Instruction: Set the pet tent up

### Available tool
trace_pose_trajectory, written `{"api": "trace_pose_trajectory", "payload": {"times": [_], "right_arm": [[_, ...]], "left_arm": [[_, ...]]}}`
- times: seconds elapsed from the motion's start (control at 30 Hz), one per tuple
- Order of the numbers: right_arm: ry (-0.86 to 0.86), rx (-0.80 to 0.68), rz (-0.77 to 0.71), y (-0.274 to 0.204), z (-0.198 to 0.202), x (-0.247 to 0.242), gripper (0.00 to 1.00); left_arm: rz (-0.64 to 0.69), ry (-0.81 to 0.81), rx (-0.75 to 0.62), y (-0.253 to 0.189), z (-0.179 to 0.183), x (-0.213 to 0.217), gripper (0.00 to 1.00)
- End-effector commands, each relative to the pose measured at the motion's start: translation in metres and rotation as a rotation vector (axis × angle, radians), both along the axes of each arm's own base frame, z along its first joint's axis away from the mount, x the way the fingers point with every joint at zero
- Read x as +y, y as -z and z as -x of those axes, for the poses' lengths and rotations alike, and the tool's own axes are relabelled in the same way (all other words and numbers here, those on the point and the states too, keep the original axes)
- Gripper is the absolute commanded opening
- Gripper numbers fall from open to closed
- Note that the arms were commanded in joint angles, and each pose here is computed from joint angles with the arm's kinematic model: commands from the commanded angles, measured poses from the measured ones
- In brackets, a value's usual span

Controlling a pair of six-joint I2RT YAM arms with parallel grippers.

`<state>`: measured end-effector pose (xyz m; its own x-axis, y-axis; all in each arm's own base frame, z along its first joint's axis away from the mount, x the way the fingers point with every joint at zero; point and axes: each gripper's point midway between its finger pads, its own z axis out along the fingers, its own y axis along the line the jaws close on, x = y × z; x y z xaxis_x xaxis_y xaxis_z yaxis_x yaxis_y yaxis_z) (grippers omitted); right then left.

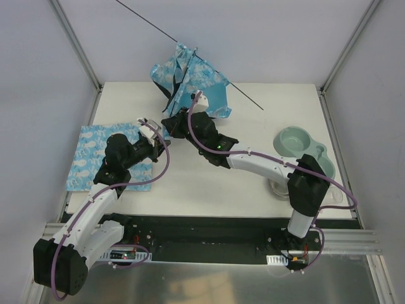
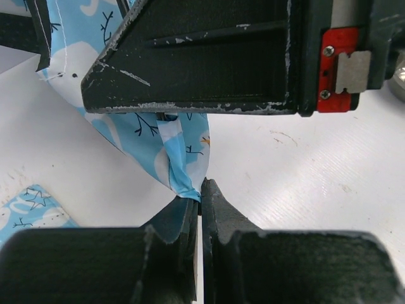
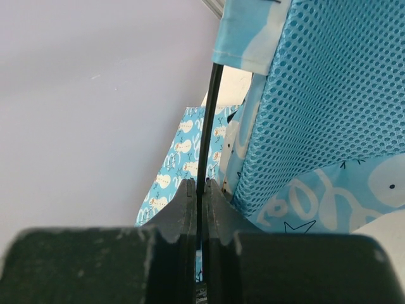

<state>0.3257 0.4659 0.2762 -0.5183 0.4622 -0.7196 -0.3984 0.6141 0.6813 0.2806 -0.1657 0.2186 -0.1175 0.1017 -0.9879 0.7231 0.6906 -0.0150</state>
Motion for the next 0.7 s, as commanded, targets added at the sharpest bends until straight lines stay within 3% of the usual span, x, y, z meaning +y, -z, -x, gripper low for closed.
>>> {"api": "trace_pose_trajectory", "payload": {"times": [0.0,0.03,0.2,0.27,0.47,0.5,0.63,0.67], "right_arm": [[-0.022,-0.091,0.041,-0.007,-0.001,-0.002,0.00],[-0.029,-0.090,0.049,-0.004,-0.001,-0.002,0.00],[-0.060,-0.099,0.133,0.015,0.006,-0.010,0.00],[-0.078,-0.101,0.177,0.028,0.012,-0.017,0.00],[-0.169,-0.071,0.365,0.096,0.042,-0.045,0.00],[-0.186,-0.070,0.404,0.107,0.047,-0.049,0.00],[-0.222,-0.044,0.501,0.141,0.063,-0.065,0.01],[-0.226,-0.038,0.512,0.146,0.066,-0.066,0.04]], "left_arm": [[0.053,0.067,-0.074,-0.038,0.006,-0.011,0.00],[0.059,0.067,-0.071,-0.039,0.006,-0.011,0.01],[0.094,0.041,-0.063,-0.044,0.013,-0.008,0.39],[0.096,0.029,-0.070,-0.046,0.021,-0.004,0.49],[0.077,-0.055,-0.089,-0.042,0.044,0.017,0.63],[0.082,-0.076,-0.097,-0.043,0.046,0.020,0.78],[0.115,-0.155,-0.103,-0.048,0.047,0.032,0.88],[0.120,-0.194,-0.102,-0.051,0.043,0.037,0.99]]}}
